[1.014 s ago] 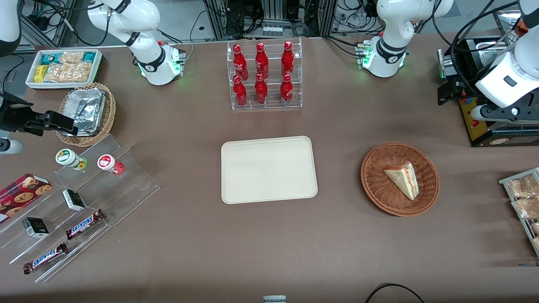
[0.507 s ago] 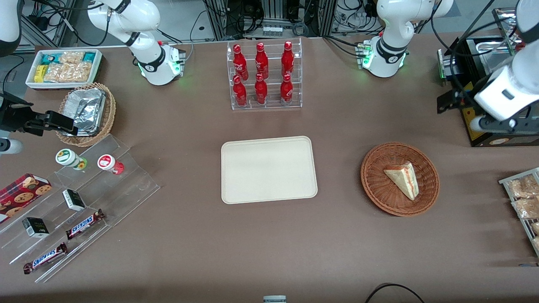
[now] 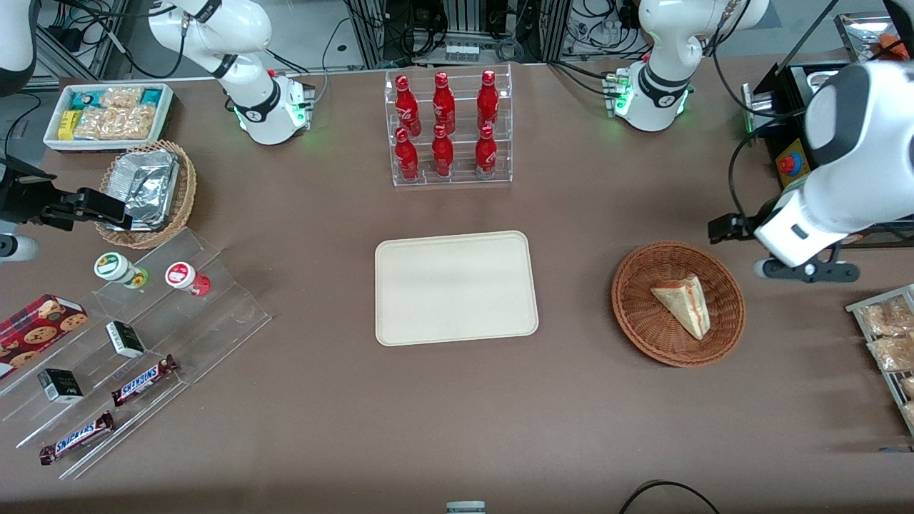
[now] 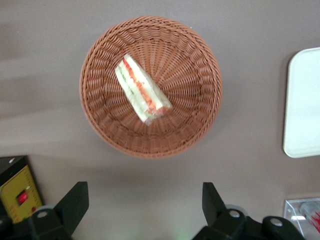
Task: Place sandwich from basket to tray
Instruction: 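Move the left gripper over the wrapped sandwich in the wicker basket, then lower the left gripper and close it on the sandwich's edge, then lift the sandwich and carry it with the left gripper over the cream tray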
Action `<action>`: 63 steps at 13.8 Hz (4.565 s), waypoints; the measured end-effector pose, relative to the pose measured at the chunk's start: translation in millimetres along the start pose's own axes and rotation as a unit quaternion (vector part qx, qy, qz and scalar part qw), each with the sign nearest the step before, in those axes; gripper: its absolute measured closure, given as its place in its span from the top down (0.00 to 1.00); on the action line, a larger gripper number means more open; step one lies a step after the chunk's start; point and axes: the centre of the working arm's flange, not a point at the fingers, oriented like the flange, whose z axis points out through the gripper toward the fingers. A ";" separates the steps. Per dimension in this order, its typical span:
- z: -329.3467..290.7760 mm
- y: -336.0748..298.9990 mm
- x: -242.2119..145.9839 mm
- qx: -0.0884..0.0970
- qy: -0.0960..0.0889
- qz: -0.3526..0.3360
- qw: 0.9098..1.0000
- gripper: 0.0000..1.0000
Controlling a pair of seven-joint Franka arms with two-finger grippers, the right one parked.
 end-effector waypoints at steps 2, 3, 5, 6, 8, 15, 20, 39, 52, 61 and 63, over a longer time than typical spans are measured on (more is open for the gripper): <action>27.6 -0.3 6.3 -0.001 0.004 -0.005 1.000 1.00; 42.9 -0.8 10.2 -0.002 0.005 -0.012 1.000 1.00; 73.1 -2.8 19.2 -0.004 0.007 -0.028 1.000 1.00; 86.4 -3.5 23.1 -0.005 0.009 -0.036 0.999 1.00; 108.0 -4.8 27.3 -0.007 0.015 -0.056 0.998 1.00; 136.8 -15.1 36.5 -0.020 0.033 -0.281 0.959 1.00; 166.4 -14.6 36.6 -0.028 0.045 -0.320 0.946 1.00; 139.1 2.9 31.2 -0.015 0.015 -0.257 0.966 0.18; 123.9 261.6 36.2 0.000 0.011 -0.093 0.996 0.15; 184.3 429.5 25.4 -0.004 0.008 -0.063 0.998 0.15; 192.0 452.0 27.1 -0.010 0.012 -0.068 0.998 0.15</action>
